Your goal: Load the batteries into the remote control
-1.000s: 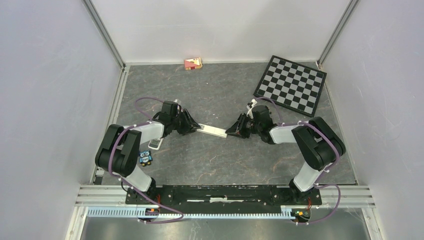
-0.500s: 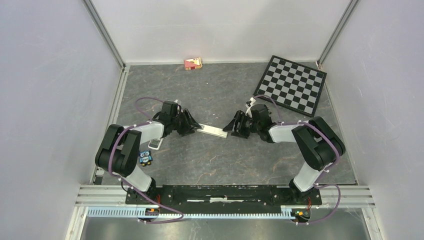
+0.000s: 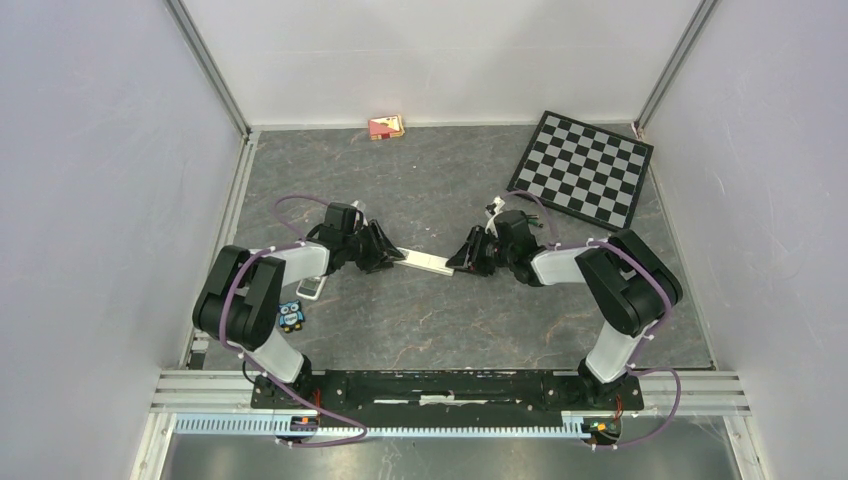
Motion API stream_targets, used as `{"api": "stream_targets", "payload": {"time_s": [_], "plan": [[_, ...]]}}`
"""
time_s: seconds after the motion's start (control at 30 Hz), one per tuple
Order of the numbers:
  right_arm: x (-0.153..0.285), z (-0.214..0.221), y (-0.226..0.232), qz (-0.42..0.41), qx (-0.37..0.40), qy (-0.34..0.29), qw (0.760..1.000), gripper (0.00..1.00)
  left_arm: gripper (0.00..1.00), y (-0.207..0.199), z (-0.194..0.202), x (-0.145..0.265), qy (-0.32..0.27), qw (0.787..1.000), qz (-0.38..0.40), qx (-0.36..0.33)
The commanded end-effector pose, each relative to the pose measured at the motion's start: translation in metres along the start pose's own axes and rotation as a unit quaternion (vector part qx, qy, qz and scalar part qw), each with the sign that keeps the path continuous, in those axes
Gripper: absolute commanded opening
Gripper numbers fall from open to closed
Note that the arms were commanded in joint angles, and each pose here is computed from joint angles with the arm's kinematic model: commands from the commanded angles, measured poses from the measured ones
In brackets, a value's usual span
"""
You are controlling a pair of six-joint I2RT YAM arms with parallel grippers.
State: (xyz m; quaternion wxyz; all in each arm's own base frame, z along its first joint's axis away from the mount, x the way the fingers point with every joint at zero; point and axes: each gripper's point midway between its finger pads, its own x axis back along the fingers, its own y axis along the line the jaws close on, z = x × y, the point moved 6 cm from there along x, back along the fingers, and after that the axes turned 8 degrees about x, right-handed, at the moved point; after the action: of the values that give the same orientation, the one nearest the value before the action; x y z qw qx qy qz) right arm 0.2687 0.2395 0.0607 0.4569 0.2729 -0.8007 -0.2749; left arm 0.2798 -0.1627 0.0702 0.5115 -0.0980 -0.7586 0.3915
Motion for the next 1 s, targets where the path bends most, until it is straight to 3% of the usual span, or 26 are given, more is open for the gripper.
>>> {"api": "stream_targets", "payload": {"time_s": [0.0, 0.3, 0.6, 0.97], "plan": [[-0.004, 0.004, -0.010, 0.021, 0.011, -0.003, 1.000, 0.35, 0.48, -0.009, -0.004, -0.001, -0.002, 1.000, 0.020, -0.017], [-0.003, 0.011, -0.020, 0.038, 0.011, 0.000, 0.999, 0.15, 0.48, -0.010, -0.009, 0.002, -0.017, 1.000, 0.013, -0.023], [-0.005, 0.012, -0.021, 0.039, 0.015, 0.003, 0.999, 0.16, 0.49, -0.010, -0.007, -0.002, -0.007, 1.000, 0.020, -0.022], [-0.019, 0.032, -0.014, 0.080, 0.022, -0.003, 0.997, 0.22, 0.42, 0.001, 0.012, -0.009, 0.023, 0.999, 0.024, -0.005]]}}
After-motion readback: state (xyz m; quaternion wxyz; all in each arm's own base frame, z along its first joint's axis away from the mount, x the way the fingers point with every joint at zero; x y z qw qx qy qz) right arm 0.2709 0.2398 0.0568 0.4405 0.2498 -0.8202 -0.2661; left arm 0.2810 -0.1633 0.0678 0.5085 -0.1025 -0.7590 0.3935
